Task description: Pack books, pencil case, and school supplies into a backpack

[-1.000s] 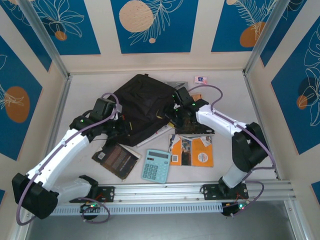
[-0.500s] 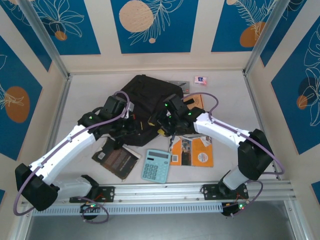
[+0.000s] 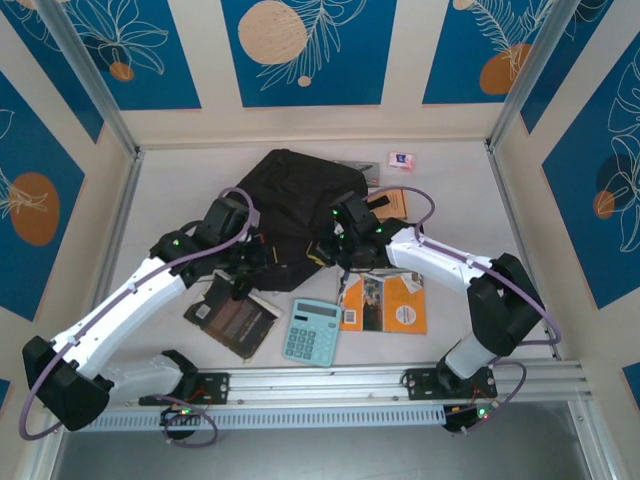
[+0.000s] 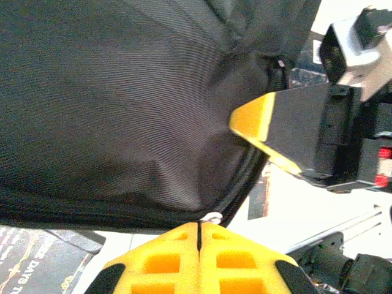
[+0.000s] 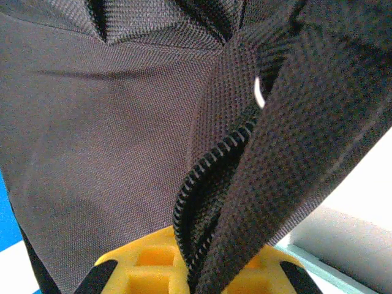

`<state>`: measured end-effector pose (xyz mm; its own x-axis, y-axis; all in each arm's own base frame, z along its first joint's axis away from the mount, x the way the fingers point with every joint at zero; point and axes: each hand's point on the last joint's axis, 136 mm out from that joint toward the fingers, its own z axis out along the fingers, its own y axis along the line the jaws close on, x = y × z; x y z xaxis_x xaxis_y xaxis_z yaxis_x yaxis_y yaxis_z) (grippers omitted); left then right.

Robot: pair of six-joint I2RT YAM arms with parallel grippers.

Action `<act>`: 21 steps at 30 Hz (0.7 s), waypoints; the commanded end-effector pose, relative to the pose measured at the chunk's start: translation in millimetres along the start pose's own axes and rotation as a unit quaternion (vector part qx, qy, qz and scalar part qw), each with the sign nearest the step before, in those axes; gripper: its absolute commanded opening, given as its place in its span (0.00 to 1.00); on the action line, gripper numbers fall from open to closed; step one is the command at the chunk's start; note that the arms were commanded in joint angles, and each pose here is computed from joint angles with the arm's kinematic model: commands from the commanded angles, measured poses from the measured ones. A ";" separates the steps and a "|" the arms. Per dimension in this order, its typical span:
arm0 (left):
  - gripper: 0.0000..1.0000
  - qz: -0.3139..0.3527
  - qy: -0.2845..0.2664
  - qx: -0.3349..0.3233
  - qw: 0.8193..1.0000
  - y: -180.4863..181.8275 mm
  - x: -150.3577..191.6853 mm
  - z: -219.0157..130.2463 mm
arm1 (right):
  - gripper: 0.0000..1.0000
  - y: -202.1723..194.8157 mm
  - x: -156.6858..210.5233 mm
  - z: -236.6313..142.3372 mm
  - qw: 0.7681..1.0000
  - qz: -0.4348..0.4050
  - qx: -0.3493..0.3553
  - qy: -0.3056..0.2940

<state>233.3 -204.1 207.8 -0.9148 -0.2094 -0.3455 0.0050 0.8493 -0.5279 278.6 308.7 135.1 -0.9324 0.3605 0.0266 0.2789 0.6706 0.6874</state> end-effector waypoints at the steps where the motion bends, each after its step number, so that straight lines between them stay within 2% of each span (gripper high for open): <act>1: 0.00 0.012 -0.026 -0.030 0.999 17.4 -1.0 -10.9 | 0.00 -28.3 -15.8 -8.8 0.999 -0.005 0.038 -0.029; 12: 0.00 0.011 -0.058 -0.082 0.995 51.7 -17.1 -16.5 | 0.00 -34.1 -20.0 -17.0 0.998 -0.028 0.041 -0.031; 21: 0.00 -0.039 -0.067 -0.102 0.992 88.3 -27.1 -14.0 | 0.00 -54.6 -43.9 -33.4 0.996 -0.038 0.066 -0.057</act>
<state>251.5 -132.3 182.9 -0.8606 -0.3203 -0.3960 -0.1421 0.8977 -0.4171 291.3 264.3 129.1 -0.9363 0.3474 -0.0513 0.2341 0.7263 0.6462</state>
